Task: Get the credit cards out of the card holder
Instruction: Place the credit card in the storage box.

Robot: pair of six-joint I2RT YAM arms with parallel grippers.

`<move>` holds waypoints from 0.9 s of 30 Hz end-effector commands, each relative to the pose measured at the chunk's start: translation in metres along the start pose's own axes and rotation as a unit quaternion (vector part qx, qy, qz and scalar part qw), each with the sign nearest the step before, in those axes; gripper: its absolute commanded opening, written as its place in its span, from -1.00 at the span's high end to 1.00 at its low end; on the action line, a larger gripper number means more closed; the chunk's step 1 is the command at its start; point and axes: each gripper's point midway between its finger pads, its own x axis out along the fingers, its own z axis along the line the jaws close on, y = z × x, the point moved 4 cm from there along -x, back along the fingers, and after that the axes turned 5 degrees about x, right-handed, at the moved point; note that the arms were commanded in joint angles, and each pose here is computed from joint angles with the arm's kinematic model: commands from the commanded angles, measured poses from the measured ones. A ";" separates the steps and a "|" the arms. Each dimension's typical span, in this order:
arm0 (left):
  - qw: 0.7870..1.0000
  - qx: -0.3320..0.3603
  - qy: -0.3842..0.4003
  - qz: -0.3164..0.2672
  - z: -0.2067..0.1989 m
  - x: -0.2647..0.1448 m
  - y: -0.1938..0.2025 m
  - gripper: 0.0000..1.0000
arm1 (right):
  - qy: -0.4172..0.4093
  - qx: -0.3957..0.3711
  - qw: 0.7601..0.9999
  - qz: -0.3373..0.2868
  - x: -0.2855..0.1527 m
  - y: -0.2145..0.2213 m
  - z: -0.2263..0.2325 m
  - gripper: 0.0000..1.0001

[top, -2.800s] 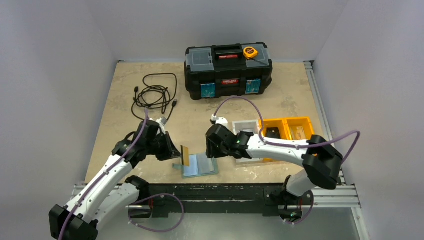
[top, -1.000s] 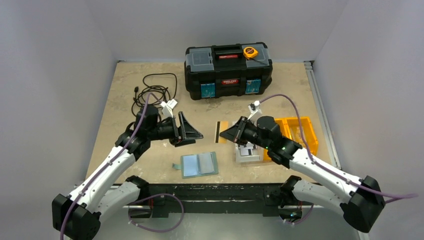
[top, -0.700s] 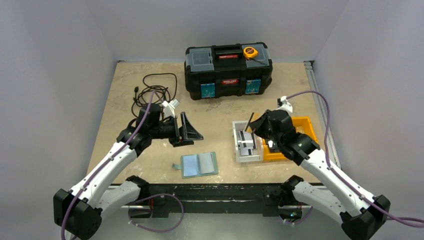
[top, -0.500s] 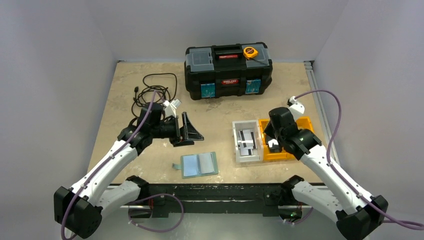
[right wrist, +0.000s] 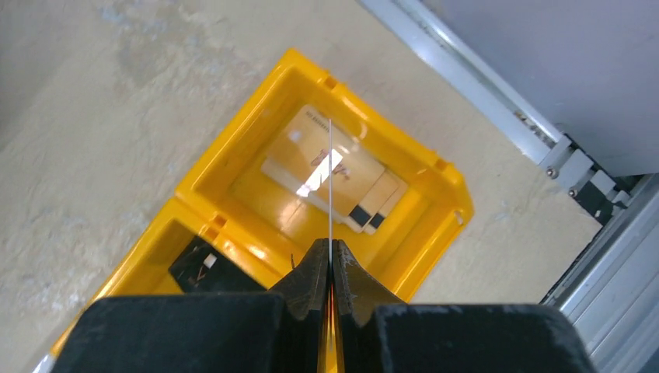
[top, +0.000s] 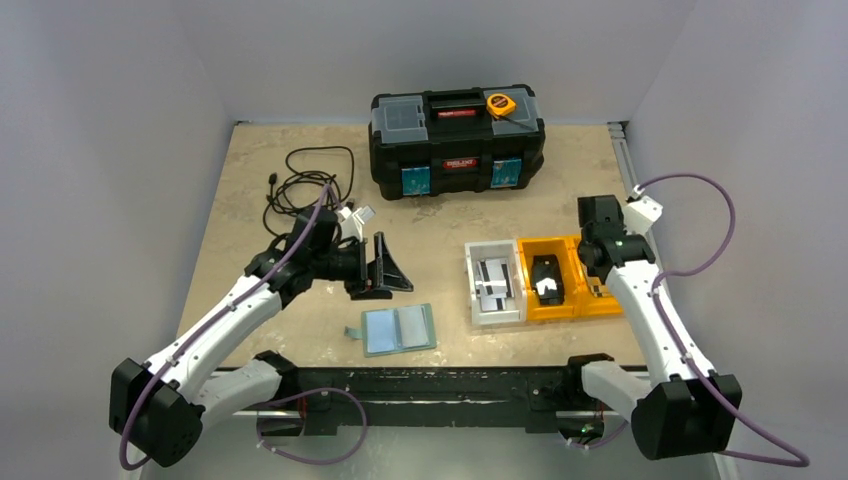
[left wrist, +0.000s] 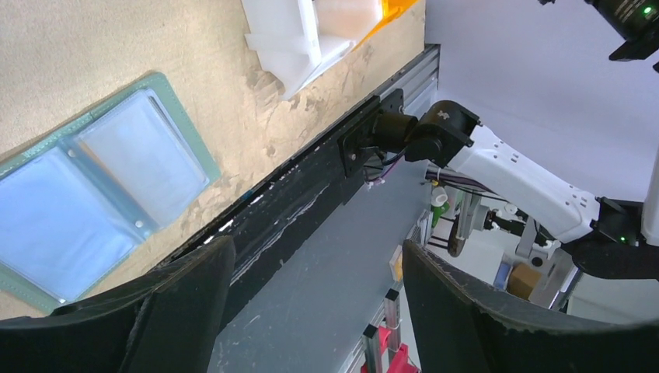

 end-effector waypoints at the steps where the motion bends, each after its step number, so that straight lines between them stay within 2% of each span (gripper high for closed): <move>1: 0.999 0.030 0.014 -0.002 -0.014 -0.003 -0.006 -0.57 | 0.028 0.022 0.998 -0.051 0.005 -0.034 -0.013 1.00; 20: 1.000 0.027 0.002 0.003 -0.011 -0.002 0.001 -0.57 | 0.039 0.018 0.999 0.013 0.042 0.003 -0.004 1.00; 24: 1.000 0.025 0.001 0.002 -0.011 -0.002 0.002 -0.57 | 0.032 0.012 0.999 0.022 0.046 0.008 -0.002 0.96; 27: 1.000 0.024 0.003 0.003 -0.011 -0.001 0.002 -0.57 | 0.030 0.011 0.999 0.021 0.045 0.008 -0.001 0.81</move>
